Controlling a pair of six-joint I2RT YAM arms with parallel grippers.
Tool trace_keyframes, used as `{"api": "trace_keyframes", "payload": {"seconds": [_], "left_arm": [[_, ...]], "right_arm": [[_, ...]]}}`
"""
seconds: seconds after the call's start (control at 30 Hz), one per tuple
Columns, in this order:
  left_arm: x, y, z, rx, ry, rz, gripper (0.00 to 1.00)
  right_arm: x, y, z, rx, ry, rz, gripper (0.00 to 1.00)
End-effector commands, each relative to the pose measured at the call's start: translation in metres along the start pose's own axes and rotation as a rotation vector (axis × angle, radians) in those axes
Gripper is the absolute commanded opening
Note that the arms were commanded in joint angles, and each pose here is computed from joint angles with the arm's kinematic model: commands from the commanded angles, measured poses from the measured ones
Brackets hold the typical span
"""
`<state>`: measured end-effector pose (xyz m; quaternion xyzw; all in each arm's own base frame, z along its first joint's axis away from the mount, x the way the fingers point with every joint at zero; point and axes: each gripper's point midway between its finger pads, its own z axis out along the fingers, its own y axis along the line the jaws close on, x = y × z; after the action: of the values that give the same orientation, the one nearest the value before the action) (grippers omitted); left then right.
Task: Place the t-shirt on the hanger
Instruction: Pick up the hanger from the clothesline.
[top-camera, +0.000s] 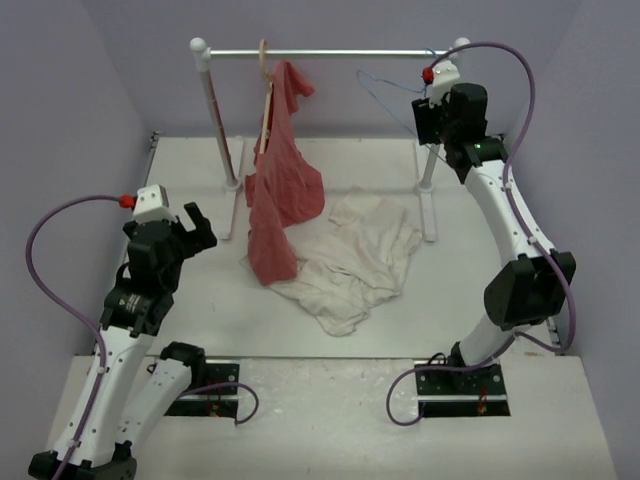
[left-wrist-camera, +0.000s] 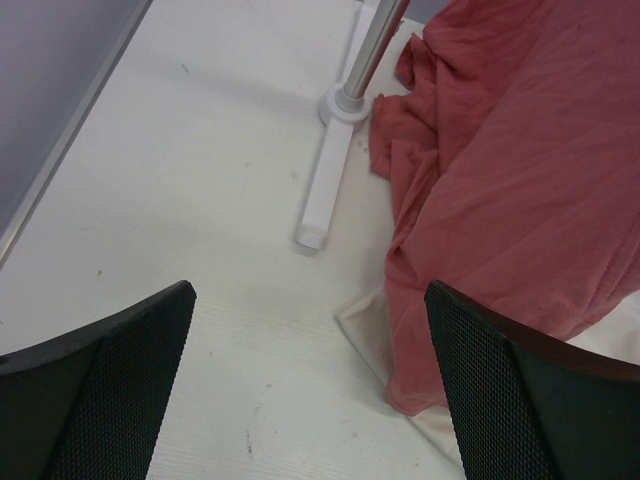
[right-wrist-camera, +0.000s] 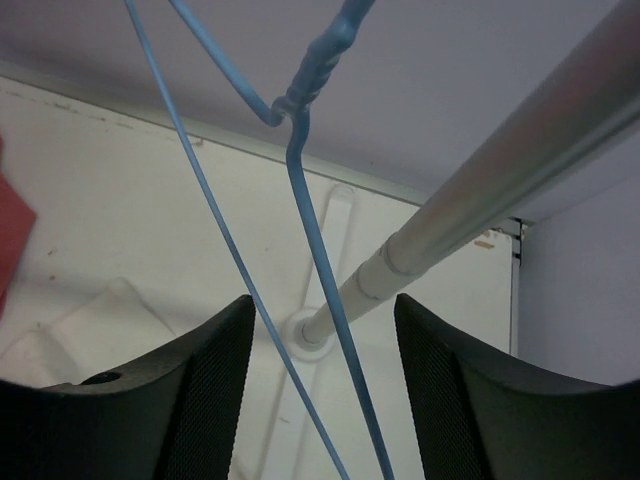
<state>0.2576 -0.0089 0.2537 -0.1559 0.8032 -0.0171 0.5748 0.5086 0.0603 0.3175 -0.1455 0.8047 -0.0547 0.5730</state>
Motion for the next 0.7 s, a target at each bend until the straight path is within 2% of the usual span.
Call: {"api": "trace_keyframes", "payload": {"seconds": [0.0, 0.1, 0.33, 0.43, 0.47, 0.53, 0.6, 0.67], "left_arm": [[-0.007, -0.007, -0.001, 0.041, -0.026, -0.01, 1.0], [-0.008, -0.008, -0.001, 0.048, -0.029, -0.013, 1.0], [-0.008, -0.011, 0.0, 0.065, -0.023, -0.013, 1.0], [-0.007, -0.012, 0.0, 0.069, -0.019, -0.01, 1.0], [-0.006, -0.012, 0.001, 0.069, -0.018, -0.01, 1.0], [-0.006, -0.012, 0.0, 0.07, -0.018, -0.01, 1.0], [-0.005, -0.012, 0.001, 0.07, -0.014, -0.009, 1.0], [-0.005, -0.012, 0.002, 0.071, -0.012, -0.008, 1.0]], "right_arm": [[-0.027, 0.0, -0.002, -0.024, -0.063, -0.032, 0.51], [-0.023, 0.005, -0.004, -0.044, -0.068, -0.014, 0.41], [-0.03, 0.006, -0.024, -0.046, -0.122, 0.051, 0.38], [-0.026, 0.014, -0.029, -0.079, -0.119, 0.073, 0.25], [-0.024, 0.015, -0.03, -0.087, -0.113, 0.079, 0.23], [-0.014, 0.019, -0.03, -0.097, -0.084, 0.092, 0.26], [-0.001, 0.023, -0.031, -0.107, -0.05, 0.106, 0.37], [0.009, 0.027, -0.032, -0.115, -0.026, 0.113, 0.41]]}}
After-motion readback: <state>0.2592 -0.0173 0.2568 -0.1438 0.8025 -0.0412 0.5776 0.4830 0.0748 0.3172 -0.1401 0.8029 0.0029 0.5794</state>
